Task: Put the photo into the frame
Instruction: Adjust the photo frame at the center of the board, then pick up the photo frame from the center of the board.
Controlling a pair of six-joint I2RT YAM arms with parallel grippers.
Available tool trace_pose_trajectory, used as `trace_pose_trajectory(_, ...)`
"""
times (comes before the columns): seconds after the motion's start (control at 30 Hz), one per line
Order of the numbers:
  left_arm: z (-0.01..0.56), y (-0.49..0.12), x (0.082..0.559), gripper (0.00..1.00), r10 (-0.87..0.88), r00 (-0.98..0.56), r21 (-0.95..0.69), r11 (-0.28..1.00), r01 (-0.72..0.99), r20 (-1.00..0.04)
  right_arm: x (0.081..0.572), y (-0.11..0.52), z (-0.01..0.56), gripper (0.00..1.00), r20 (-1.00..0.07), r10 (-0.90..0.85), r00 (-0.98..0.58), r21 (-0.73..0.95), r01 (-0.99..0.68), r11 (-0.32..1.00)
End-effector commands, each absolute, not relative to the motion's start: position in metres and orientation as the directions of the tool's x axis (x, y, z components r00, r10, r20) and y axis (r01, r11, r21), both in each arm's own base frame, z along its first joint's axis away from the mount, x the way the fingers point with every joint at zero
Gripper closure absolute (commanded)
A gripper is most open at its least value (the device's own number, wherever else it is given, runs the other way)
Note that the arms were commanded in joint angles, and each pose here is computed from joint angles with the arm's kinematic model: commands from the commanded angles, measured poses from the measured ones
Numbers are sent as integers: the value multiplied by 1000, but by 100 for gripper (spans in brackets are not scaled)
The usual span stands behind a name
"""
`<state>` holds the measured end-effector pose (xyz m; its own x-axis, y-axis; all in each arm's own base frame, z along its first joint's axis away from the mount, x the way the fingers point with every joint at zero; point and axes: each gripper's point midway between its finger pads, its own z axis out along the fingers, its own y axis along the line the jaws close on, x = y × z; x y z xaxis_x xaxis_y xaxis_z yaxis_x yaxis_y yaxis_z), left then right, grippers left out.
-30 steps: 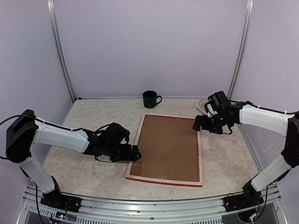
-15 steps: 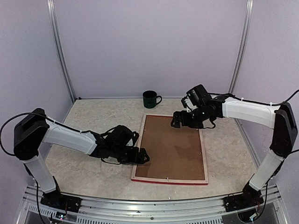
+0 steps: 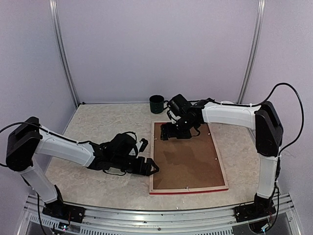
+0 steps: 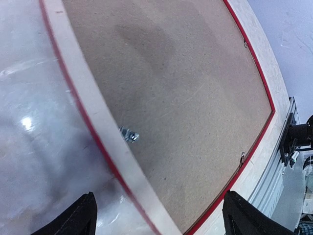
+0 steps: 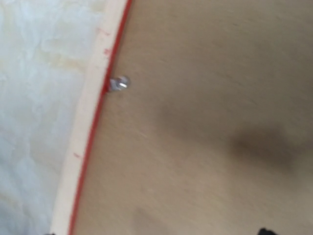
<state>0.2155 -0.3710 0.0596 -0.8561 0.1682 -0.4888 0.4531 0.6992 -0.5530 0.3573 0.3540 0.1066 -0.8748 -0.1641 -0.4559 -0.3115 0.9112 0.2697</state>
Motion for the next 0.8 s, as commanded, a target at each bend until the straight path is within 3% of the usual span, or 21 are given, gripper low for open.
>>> trace_pose_trajectory(0.0, 94, -330, 229, 12, 12, -804, -532, 744, 405, -594, 355, 375, 106, 12, -448, -186, -875, 209, -305, 929)
trace_pose_trajectory(0.27, 129, -242, 243, 10, -242, -714, -528, 824, 207, -657, 343, 423, 74, 15, -386, -219, -896, 165, -301, 939)
trace_pose_trajectory(0.5, 104, -216, 243, 8, -237, -748, -466, 878, 108, -620, 336, 445, 53, 21, -351, -214, -912, 126, -273, 954)
trace_pose_trajectory(0.77, 87, -216, 244, 6, -227, -779, -485, 868, 110, -584, 333, 443, 43, 38, -345, -185, -920, 93, -229, 969)
